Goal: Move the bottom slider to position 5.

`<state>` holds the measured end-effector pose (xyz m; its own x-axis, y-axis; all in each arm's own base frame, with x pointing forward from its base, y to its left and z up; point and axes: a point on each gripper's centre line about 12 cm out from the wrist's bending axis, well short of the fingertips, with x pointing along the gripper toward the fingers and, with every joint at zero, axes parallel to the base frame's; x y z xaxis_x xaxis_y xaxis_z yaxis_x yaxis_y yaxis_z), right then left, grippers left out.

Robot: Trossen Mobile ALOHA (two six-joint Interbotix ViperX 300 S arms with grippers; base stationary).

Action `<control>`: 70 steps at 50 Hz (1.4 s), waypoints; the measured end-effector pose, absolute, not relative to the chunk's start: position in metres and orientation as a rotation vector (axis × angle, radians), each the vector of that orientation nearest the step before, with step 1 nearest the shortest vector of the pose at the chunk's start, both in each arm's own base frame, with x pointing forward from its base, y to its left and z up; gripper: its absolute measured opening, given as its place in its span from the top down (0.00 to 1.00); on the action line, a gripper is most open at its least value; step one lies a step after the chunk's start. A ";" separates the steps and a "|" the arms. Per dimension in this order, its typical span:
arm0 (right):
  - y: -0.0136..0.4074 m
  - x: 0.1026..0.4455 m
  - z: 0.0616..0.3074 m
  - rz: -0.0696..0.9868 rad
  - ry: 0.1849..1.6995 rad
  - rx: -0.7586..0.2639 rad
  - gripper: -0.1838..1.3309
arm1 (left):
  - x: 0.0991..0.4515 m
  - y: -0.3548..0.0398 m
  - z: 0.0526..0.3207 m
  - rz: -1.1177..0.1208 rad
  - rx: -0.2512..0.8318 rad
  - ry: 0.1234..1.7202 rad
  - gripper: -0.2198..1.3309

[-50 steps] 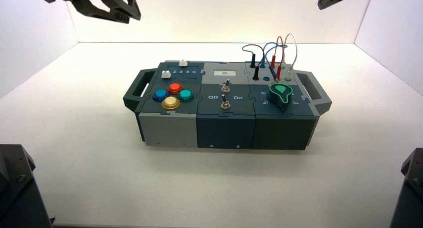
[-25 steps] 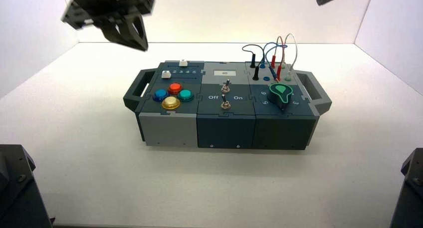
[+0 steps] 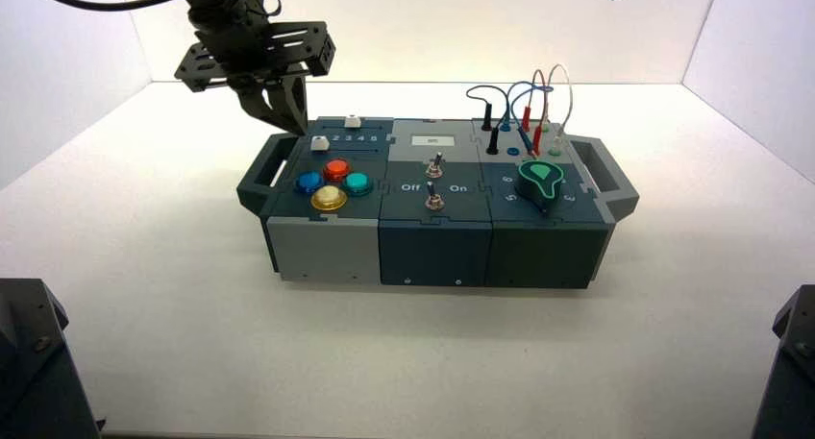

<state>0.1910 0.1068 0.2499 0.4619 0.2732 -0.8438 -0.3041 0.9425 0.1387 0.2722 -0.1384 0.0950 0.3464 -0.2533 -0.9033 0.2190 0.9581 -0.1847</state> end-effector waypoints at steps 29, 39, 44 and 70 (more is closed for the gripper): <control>0.106 0.189 0.254 0.355 1.022 -0.020 0.97 | 0.277 -0.151 0.085 -0.326 -0.012 1.239 0.96; 0.105 0.187 0.256 0.356 1.018 -0.019 0.97 | 0.278 -0.162 0.080 -0.337 -0.008 1.253 0.96; 0.105 0.186 0.257 0.357 1.012 -0.017 0.97 | 0.279 -0.167 0.080 -0.348 -0.002 1.254 0.96; 0.104 0.186 0.258 0.357 1.010 -0.015 0.97 | 0.284 -0.200 0.079 -0.407 0.019 1.250 0.96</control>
<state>0.1858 0.1043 0.2580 0.4787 0.2853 -0.8303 -0.2993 0.9421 0.1512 0.2836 -0.2004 0.0793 0.2532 -0.2894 -0.9231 0.3094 0.9283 -0.2061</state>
